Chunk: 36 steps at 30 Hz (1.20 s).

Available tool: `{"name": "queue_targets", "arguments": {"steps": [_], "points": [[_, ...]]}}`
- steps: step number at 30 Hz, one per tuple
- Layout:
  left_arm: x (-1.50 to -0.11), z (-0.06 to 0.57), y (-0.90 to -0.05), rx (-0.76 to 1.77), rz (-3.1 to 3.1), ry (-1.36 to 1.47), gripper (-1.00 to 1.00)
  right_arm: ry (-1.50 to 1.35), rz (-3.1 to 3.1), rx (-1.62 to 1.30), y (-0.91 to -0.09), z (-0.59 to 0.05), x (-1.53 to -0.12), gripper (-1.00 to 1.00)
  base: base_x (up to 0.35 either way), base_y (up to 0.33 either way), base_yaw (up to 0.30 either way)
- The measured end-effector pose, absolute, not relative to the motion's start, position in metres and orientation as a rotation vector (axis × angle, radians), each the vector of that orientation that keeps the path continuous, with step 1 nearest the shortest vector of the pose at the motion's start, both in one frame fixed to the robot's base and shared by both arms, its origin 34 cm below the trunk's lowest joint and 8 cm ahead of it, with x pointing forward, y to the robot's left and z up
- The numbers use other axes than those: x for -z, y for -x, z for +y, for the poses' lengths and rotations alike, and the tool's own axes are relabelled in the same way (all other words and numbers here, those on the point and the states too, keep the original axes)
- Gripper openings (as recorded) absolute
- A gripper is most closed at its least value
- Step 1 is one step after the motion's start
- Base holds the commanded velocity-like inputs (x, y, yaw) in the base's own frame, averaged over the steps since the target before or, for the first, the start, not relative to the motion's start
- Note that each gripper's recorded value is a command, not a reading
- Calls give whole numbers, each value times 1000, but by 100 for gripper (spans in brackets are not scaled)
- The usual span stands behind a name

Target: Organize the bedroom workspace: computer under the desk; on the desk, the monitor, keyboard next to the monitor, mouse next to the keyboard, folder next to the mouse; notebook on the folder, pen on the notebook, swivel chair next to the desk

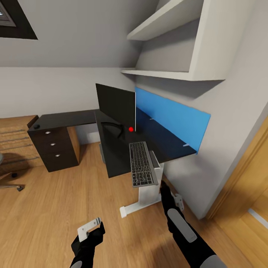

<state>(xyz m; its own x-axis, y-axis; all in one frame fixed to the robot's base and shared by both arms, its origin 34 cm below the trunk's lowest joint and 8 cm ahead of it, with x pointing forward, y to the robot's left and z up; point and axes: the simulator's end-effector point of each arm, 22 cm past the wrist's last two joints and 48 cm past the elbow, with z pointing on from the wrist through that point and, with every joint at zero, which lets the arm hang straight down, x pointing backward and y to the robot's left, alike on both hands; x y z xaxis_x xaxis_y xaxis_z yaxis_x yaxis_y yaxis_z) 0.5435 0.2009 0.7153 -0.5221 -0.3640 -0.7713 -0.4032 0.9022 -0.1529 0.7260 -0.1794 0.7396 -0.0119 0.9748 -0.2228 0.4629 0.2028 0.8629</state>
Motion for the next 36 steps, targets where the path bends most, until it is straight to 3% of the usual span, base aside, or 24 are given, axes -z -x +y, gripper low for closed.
{"name": "queue_targets", "arguments": {"steps": [25,36], "points": [[-694,201,-542,-56,2169,548,100,-1167,1798,-1066,-726,-107,-738,100,0,0,0],[-687,201,-542,-57,2169,548,100,-1084,1756,-1081,-731,-125,-740,100,0,0,0]]}}
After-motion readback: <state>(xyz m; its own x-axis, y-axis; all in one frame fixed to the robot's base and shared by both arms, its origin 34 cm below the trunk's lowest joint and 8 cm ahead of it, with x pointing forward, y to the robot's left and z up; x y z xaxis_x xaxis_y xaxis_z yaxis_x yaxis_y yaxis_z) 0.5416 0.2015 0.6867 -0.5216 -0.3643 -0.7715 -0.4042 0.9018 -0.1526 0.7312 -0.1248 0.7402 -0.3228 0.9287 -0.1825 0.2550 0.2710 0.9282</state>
